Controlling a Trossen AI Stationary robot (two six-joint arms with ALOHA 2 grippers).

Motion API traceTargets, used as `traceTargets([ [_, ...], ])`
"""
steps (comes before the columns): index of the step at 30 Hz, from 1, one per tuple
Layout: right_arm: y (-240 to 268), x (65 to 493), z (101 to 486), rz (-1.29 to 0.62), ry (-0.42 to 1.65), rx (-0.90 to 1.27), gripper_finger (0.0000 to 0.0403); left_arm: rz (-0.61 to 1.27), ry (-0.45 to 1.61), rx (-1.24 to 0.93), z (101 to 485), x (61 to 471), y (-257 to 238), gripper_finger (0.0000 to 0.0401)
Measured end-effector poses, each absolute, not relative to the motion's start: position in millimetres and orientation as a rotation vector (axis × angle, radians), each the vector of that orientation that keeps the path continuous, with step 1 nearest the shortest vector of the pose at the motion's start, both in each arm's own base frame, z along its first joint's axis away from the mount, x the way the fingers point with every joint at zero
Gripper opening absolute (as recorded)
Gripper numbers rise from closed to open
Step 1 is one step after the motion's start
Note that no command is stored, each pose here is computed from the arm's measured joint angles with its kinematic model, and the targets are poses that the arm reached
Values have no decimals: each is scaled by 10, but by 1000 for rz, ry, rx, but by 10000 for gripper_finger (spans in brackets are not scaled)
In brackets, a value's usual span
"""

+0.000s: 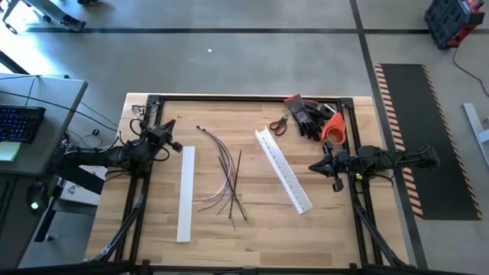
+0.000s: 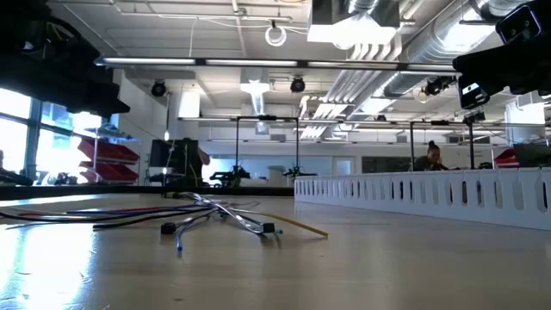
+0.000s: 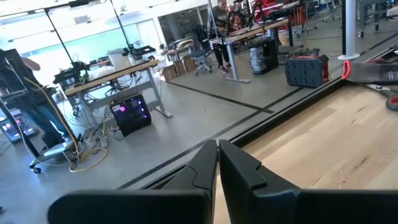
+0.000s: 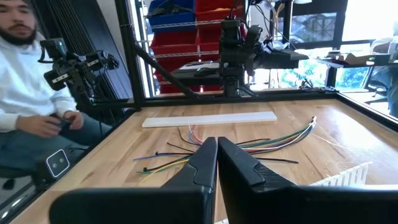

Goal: Ziptie cables

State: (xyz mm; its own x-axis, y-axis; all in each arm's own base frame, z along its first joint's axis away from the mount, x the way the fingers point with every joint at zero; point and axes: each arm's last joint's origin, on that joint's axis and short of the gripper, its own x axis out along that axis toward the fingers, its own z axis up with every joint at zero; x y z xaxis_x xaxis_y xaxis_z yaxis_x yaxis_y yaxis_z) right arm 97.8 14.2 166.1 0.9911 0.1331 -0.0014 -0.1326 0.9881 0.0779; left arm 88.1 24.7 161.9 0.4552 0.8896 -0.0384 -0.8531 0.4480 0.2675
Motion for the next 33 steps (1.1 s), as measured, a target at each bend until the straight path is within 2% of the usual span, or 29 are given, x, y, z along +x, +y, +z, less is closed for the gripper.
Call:
traceTargets([
  [30, 142, 978, 1660, 133, 7, 78, 0, 1086, 183, 222, 1620, 881, 247, 0],
  [33, 136, 978, 1666, 113, -5, -24, 0, 1085, 187, 230, 1620, 881, 247, 0],
])
